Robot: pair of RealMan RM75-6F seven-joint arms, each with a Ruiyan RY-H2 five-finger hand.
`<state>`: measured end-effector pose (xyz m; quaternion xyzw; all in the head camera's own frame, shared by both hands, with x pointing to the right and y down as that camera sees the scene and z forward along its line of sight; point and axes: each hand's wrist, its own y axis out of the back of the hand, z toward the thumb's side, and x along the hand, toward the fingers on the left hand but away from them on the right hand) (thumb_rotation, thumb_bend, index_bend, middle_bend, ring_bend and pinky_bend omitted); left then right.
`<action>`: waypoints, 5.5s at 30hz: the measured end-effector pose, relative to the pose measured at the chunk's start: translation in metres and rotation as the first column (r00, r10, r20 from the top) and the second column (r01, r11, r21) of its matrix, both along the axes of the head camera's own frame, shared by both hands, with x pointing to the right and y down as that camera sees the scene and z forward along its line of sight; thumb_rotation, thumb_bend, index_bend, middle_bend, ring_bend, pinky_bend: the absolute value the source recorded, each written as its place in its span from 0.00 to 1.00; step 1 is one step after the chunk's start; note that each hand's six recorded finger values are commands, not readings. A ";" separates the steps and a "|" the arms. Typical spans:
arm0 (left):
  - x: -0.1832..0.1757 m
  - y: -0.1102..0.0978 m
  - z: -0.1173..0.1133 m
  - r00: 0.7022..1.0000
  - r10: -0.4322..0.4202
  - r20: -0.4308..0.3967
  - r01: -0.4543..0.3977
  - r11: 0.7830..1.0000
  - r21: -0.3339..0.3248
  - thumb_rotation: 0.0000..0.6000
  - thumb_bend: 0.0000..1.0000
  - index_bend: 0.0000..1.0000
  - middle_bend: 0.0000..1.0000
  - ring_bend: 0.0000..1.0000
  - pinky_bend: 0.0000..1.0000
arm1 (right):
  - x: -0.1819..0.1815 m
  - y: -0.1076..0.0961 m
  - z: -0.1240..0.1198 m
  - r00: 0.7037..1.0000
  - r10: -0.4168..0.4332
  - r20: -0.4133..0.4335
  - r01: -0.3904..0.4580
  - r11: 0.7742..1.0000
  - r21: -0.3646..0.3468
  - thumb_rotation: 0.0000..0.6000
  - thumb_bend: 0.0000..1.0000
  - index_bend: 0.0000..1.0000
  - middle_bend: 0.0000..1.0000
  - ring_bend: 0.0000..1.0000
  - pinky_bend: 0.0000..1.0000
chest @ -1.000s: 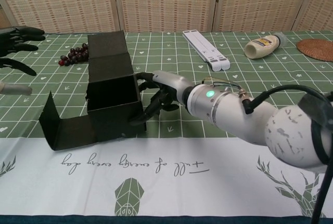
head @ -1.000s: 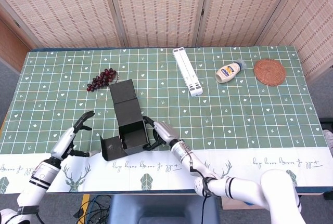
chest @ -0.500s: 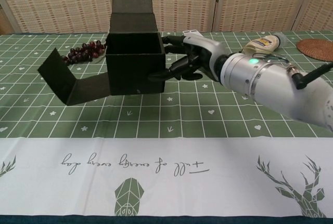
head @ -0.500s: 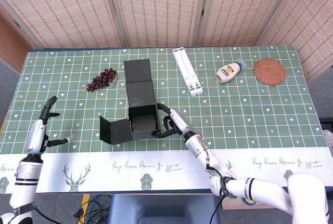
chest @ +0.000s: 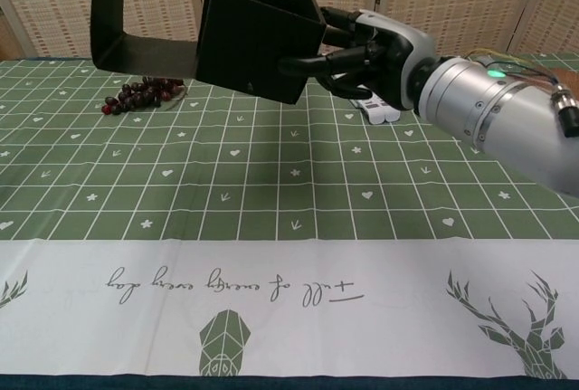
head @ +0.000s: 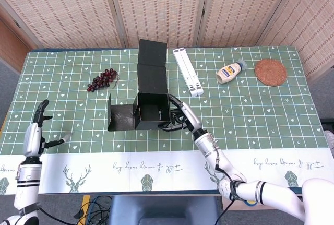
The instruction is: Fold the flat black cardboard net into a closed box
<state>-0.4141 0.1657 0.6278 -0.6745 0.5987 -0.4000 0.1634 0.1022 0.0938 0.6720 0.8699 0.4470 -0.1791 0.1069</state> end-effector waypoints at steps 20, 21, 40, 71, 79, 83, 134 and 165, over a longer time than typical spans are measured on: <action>0.117 -0.017 0.008 0.967 0.146 -0.208 -0.123 0.985 0.117 1.00 0.00 0.00 0.05 0.00 0.26 | -0.017 0.021 0.012 0.999 -0.053 -0.012 0.053 0.999 -0.002 1.00 0.20 0.21 0.36 0.77 1.00; 0.118 -0.017 0.006 0.966 0.147 -0.214 -0.124 0.985 0.119 1.00 0.00 0.00 0.05 0.00 0.26 | -0.017 0.021 0.013 0.998 -0.056 -0.018 0.056 0.998 0.000 1.00 0.20 0.21 0.36 0.77 1.00; 0.131 -0.008 0.012 0.948 0.296 -0.117 -0.280 0.950 0.137 1.00 0.00 0.12 0.05 0.08 0.34 | -0.043 0.044 0.039 0.963 -0.210 -0.168 0.212 0.977 -0.006 1.00 0.20 0.21 0.36 0.77 1.00; 0.157 0.013 0.065 0.817 0.548 0.179 -0.575 0.796 0.190 1.00 0.00 0.28 0.25 0.53 0.57 | -0.047 0.059 0.072 0.925 -0.280 -0.255 0.278 0.959 -0.045 1.00 0.20 0.21 0.36 0.77 1.00; 0.152 0.013 0.065 0.830 0.501 0.244 -0.550 0.806 0.218 1.00 0.00 0.29 0.25 0.53 0.55 | -0.046 0.059 0.073 0.919 -0.297 -0.259 0.296 0.954 -0.042 1.00 0.20 0.21 0.36 0.77 1.00; 0.149 0.016 0.063 0.835 0.487 0.257 -0.541 0.812 0.220 1.00 0.00 0.32 0.25 0.53 0.55 | -0.045 0.059 0.073 0.919 -0.298 -0.259 0.297 0.954 -0.043 1.00 0.20 0.21 0.36 0.77 1.00; 0.169 0.043 0.062 0.678 0.690 0.254 -0.733 0.657 0.173 1.00 0.00 0.53 0.42 0.56 0.55 | -0.030 0.082 0.093 0.884 -0.361 -0.299 0.388 0.921 0.034 1.00 0.20 0.21 0.32 0.77 1.00; 0.193 0.051 0.068 0.550 0.763 0.340 -0.830 0.545 0.118 1.00 0.00 0.57 0.43 0.56 0.54 | -0.033 0.086 0.092 0.879 -0.374 -0.296 0.401 0.916 0.034 1.00 0.20 0.21 0.32 0.77 1.00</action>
